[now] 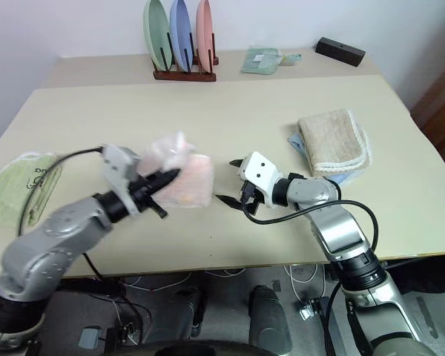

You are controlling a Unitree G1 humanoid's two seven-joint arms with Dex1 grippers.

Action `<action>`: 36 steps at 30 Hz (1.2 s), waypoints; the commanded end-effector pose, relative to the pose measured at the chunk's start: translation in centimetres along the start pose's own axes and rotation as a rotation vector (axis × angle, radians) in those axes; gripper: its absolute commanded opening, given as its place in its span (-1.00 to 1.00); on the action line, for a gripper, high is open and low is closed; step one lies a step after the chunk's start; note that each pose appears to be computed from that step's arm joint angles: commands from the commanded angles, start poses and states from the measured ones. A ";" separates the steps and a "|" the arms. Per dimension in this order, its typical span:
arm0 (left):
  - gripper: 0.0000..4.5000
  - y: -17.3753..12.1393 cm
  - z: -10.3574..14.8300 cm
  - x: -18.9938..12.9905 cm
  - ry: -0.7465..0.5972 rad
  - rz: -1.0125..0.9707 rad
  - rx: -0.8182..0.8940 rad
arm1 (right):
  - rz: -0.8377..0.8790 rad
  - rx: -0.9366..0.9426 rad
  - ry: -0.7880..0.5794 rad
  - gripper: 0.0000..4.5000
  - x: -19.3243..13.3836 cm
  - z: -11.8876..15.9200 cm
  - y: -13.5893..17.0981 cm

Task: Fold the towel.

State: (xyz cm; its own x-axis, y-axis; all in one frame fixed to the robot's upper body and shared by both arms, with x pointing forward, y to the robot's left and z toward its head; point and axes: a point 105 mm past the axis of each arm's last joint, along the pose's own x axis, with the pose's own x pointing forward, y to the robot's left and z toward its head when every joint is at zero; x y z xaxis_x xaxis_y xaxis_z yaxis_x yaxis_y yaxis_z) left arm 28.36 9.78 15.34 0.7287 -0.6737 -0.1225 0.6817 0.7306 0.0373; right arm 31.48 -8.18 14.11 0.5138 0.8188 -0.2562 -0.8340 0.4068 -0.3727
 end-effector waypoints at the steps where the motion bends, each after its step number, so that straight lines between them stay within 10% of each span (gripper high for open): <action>1: -0.99 -0.4 -0.4 1.0 0.016 -0.023 0.066 | -0.031 -0.031 -0.029 1.00 -0.4 0.9 -0.5; 7: -0.99 -1.6 -0.9 1.8 0.028 -0.086 0.053 | -0.044 -0.032 -0.024 1.00 -0.5 0.7 -0.5; 16: 0.71 -1.0 1.0 -1.6 -0.025 -0.134 -0.043 | -0.062 -0.042 -0.021 1.00 -0.6 0.7 -1.0; 19: 0.74 0.5 3.4 -3.8 -0.131 -0.114 -0.116 | -0.078 -0.037 -0.015 0.89 -0.7 0.7 -1.7; 23: 0.05 5.1 6.7 -6.7 -0.289 0.072 -0.151 | -0.118 -0.048 -0.043 0.18 -0.6 1.7 -2.9; 28: -0.88 8.3 4.3 -6.0 -0.152 0.244 -0.046 | -0.163 0.010 -0.194 -0.97 1.1 5.8 -4.1; 36: -0.88 6.0 -2.5 -1.4 0.028 0.134 -0.055 | 0.016 0.104 -0.142 -0.99 7.1 5.4 -0.1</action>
State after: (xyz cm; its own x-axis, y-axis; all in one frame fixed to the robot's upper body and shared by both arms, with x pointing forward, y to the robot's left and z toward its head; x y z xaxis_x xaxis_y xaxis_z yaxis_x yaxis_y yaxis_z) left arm 31.74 16.25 14.28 0.8371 -0.5326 -0.1249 0.5332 0.8454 -0.0320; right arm 34.42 -1.27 18.66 0.4990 0.8635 -0.0733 -0.8422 0.4632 -0.2760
